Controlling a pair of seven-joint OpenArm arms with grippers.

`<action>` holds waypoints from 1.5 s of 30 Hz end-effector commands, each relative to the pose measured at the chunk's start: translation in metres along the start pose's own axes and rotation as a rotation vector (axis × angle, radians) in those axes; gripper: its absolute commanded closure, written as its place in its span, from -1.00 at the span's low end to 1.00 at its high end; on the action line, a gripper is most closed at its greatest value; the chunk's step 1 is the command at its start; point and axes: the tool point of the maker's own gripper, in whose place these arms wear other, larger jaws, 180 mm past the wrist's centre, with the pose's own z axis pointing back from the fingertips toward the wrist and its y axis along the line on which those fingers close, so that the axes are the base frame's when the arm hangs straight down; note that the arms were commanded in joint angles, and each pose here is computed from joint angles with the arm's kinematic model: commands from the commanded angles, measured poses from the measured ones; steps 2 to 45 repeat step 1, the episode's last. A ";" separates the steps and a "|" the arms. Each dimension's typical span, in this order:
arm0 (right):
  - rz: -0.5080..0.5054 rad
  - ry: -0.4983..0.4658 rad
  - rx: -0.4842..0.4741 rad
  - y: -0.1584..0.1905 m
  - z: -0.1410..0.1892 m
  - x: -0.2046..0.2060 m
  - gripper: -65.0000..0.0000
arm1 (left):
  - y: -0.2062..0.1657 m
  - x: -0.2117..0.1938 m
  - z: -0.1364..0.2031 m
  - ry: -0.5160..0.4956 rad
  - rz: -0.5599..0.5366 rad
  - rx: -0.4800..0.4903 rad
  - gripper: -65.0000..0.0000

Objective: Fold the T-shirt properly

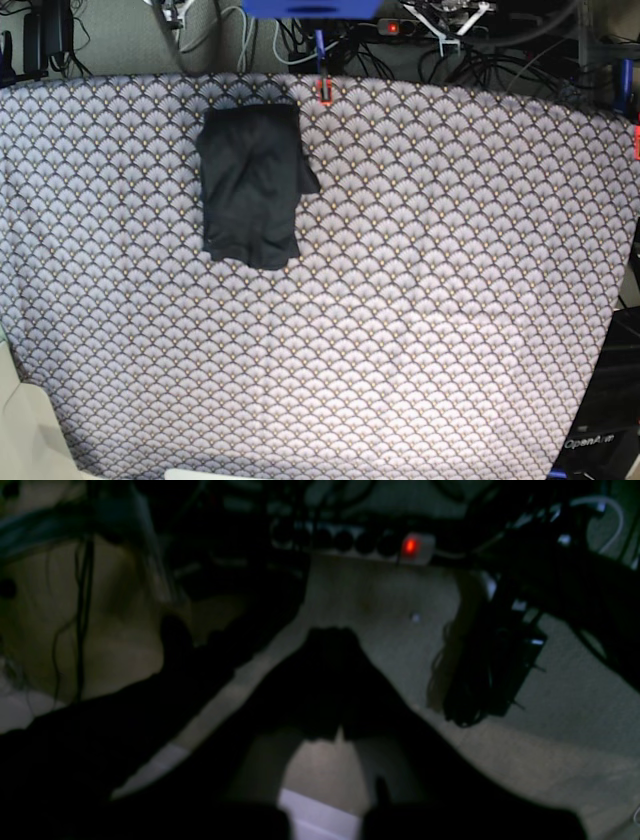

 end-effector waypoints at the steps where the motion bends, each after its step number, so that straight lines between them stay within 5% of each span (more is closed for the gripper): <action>1: 0.005 0.000 -0.008 0.000 0.001 -0.002 1.00 | 0.001 -0.009 0.002 0.015 -0.005 0.003 1.00; 45: 0.005 0.000 -0.008 0.000 0.001 -0.002 1.00 | 0.001 -0.009 0.002 0.015 -0.005 0.003 1.00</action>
